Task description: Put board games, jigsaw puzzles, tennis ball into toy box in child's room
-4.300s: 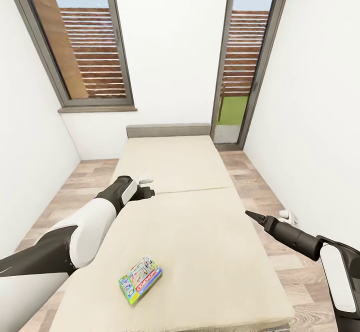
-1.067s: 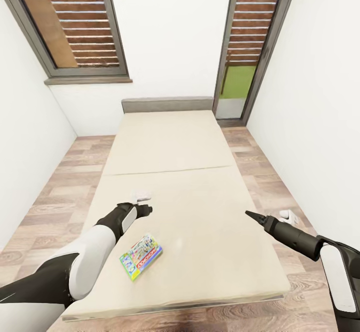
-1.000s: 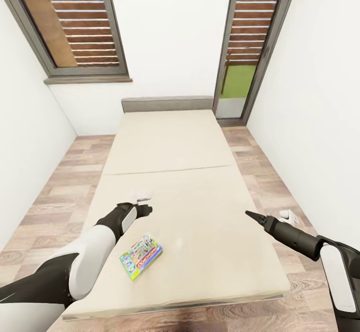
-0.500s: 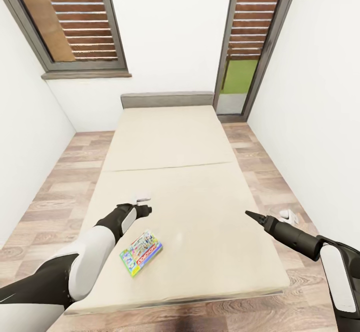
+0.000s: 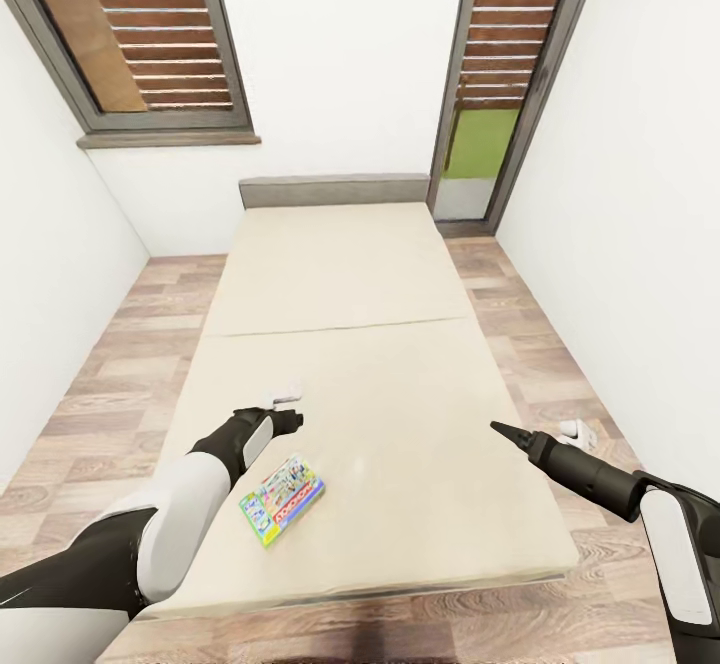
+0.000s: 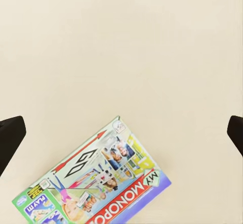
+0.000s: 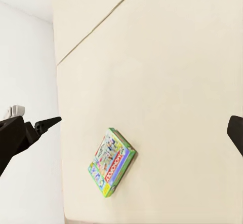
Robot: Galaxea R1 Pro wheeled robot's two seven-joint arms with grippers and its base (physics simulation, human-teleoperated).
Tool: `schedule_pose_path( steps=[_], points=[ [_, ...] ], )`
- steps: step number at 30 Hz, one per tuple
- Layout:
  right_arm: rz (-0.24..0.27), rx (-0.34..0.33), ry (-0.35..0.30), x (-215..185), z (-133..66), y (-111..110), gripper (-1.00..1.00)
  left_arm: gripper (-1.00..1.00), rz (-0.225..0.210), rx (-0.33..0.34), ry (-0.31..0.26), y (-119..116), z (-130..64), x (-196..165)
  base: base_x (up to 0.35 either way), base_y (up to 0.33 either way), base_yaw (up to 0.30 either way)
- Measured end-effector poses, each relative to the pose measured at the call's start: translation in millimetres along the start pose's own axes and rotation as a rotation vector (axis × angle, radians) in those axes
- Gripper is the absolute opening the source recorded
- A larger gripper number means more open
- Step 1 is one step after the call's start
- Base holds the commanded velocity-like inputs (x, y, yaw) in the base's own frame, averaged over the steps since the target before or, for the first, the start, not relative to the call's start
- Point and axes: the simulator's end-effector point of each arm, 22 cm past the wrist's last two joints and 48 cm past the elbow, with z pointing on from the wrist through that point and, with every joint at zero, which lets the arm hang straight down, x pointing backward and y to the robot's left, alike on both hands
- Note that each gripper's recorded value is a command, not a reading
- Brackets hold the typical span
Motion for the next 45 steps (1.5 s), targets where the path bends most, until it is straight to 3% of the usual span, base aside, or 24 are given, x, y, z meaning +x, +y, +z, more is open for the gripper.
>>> schedule_pose_path(
  steps=[32, 37, 40, 45],
  points=[
    [0.035, 0.012, 0.045, 16.3, 10.9, -16.4, 1.0, 1.0, -0.001, -0.007, 0.05, 4.2, 22.7, 28.0, 0.0, 0.0, 0.0],
    [0.041, -0.08, 0.045, 15.6, 11.1, 2.5, 1.0, 1.0, -0.002, -0.007, 0.058, 4.6, 26.1, 32.5, 0.0, 0.0, 0.0],
    [0.046, -0.201, 0.043, 14.7, 8.1, 27.6, 1.0, 1.0, -0.001, -0.008, 0.063, 5.8, 28.1, 35.1, 0.0, 0.0, 0.0],
    [0.05, -0.28, 0.027, 7.7, -0.7, 38.6, 1.0, 1.0, -0.001, -0.01, 0.071, 6.7, 31.5, 39.6, 0.0, 0.0, 0.0]
  ],
)
